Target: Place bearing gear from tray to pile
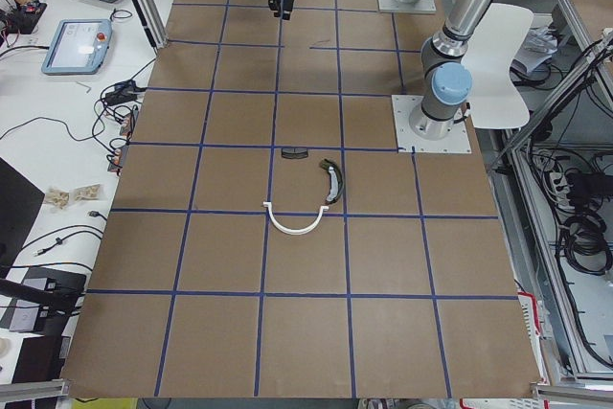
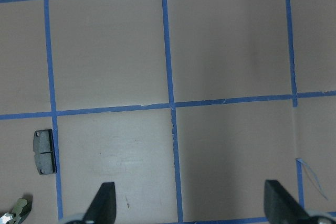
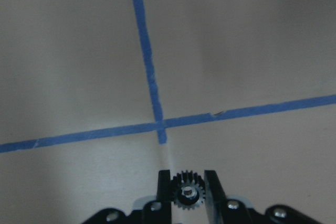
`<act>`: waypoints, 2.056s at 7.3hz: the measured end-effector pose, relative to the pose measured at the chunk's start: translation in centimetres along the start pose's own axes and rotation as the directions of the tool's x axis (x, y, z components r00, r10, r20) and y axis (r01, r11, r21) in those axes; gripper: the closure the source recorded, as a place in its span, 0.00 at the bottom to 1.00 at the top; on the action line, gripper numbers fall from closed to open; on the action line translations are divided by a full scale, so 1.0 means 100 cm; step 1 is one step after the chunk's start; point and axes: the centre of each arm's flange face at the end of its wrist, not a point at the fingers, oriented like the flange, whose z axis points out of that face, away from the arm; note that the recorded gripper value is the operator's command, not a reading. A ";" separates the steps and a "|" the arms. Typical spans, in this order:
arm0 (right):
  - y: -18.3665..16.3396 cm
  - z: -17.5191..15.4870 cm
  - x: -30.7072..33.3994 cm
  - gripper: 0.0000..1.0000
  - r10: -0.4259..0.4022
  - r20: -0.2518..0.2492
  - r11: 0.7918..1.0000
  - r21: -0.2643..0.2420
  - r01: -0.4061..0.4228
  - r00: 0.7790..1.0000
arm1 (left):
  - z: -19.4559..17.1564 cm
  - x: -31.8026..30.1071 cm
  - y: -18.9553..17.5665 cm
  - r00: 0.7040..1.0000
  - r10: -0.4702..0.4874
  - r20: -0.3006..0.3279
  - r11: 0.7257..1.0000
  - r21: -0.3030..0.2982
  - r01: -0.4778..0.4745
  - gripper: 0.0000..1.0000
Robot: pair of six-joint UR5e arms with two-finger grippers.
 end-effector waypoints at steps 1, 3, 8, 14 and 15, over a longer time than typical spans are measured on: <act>0.014 0.016 -0.019 1.00 -0.003 0.022 1.000 -0.007 0.003 1.000 | 0.000 0.000 0.000 1.000 0.000 0.000 1.000 0.000 0.000 0.00; 0.038 0.055 -0.045 1.00 -0.039 0.011 0.998 -0.052 0.039 0.999 | 0.001 0.001 0.000 1.000 0.001 0.000 1.000 -0.001 -0.001 0.00; 0.058 0.081 -0.059 0.00 -0.096 0.021 0.995 -0.027 0.097 0.995 | 0.028 -0.003 -0.001 1.000 -0.003 -0.012 0.999 -0.043 0.002 0.00; -0.080 -0.044 0.184 0.00 -0.200 0.016 0.974 0.108 0.197 0.980 | 0.195 0.038 0.021 0.993 -0.115 0.000 0.977 -0.181 0.113 0.00; -0.096 -0.051 0.241 0.00 -0.250 0.007 0.964 0.101 0.248 0.968 | 0.217 0.071 0.027 0.994 -0.109 0.007 0.973 -0.203 0.108 0.00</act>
